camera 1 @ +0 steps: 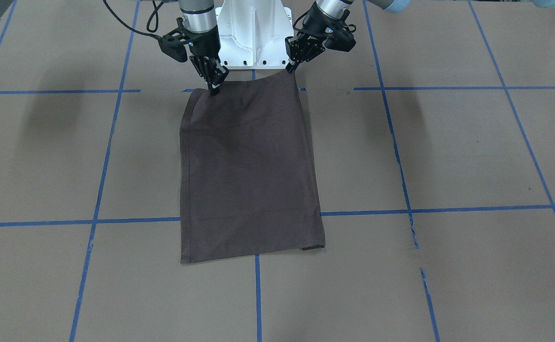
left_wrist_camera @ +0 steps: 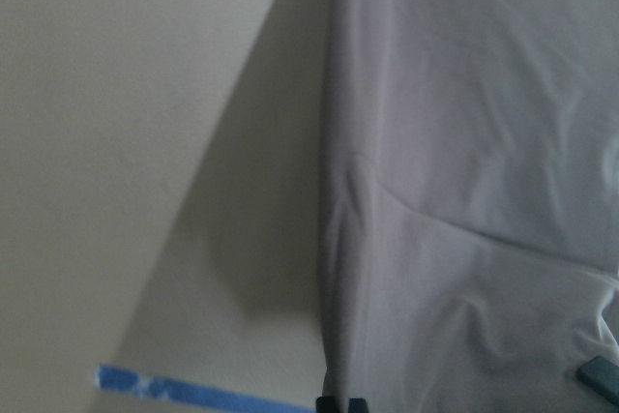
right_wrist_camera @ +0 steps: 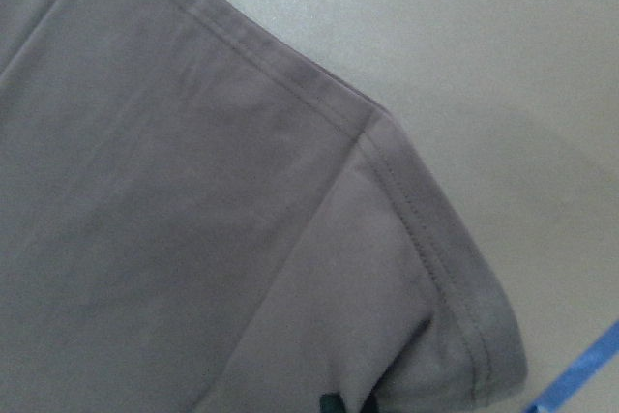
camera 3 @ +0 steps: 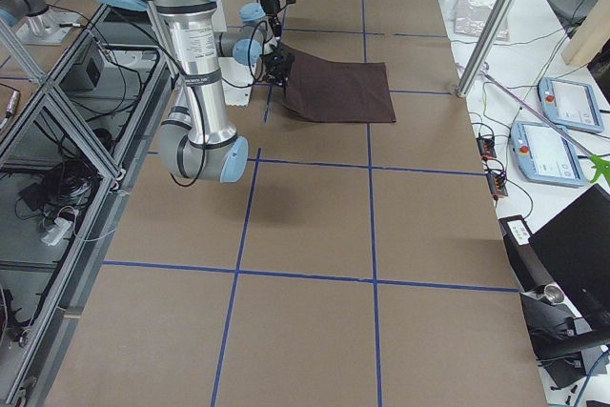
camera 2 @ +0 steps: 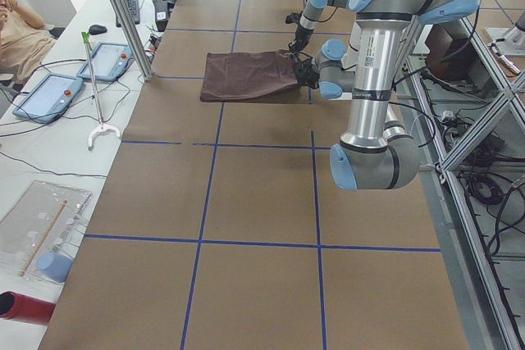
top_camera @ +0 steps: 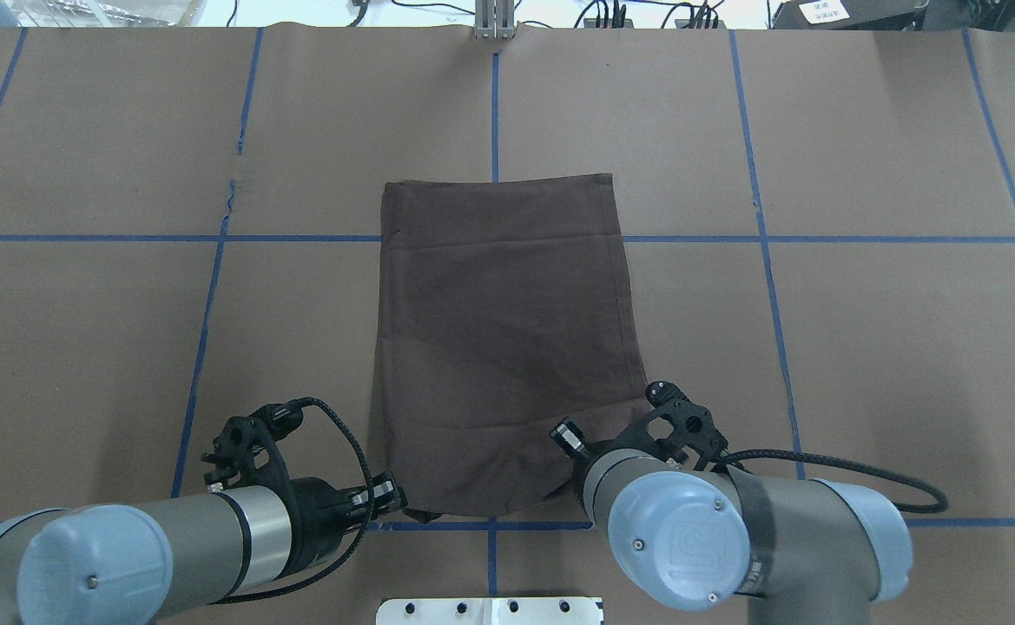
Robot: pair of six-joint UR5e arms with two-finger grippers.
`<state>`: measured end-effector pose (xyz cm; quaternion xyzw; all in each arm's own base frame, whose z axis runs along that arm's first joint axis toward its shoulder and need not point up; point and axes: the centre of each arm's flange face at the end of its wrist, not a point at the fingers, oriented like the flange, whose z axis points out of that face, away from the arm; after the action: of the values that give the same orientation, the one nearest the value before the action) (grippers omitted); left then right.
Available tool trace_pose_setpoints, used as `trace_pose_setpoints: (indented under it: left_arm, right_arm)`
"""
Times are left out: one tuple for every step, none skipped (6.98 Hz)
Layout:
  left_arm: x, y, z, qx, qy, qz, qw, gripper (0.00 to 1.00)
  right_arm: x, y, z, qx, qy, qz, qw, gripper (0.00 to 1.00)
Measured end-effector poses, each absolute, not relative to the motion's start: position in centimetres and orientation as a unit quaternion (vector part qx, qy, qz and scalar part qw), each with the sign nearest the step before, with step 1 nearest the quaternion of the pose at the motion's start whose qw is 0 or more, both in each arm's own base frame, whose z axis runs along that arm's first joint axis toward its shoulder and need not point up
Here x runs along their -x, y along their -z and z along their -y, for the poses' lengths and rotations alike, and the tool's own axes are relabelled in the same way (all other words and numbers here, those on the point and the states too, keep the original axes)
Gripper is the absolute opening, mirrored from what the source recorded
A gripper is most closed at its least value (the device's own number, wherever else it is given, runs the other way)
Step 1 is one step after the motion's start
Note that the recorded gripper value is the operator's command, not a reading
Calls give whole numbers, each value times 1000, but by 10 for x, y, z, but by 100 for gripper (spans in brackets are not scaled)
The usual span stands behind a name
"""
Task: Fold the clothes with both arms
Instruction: 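Lift the near edge with both grippers and fold it away from the robot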
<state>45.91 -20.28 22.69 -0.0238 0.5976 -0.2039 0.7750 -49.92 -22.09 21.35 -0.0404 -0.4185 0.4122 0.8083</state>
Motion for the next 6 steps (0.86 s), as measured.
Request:
trace_pose_setpoints:
  left_arm:
    - [-431, -201, 197, 34, 197, -597, 777, 0]
    - [-406, -182, 189, 47, 188, -592, 782, 0]
    - [-402, -175, 185, 54, 183, -583, 790, 0]
    - [-414, -173, 186, 53, 179, -575, 796, 0]
    - [-427, -174, 193, 41, 172, -569, 803, 0]
    - [-431, -172, 207, 18, 164, -568, 806, 0]
  right_arm:
    - [467, -189, 200, 55, -409, 421, 808, 0]
    - [443, -174, 182, 67, -405, 419, 810, 0]
    - [444, -173, 174, 66, -402, 411, 816, 0]
    - [456, -177, 178, 52, -403, 404, 819, 0]
    - [466, -177, 194, 34, -407, 406, 817, 0]
    - [470, -175, 216, 17, -411, 409, 815, 0]
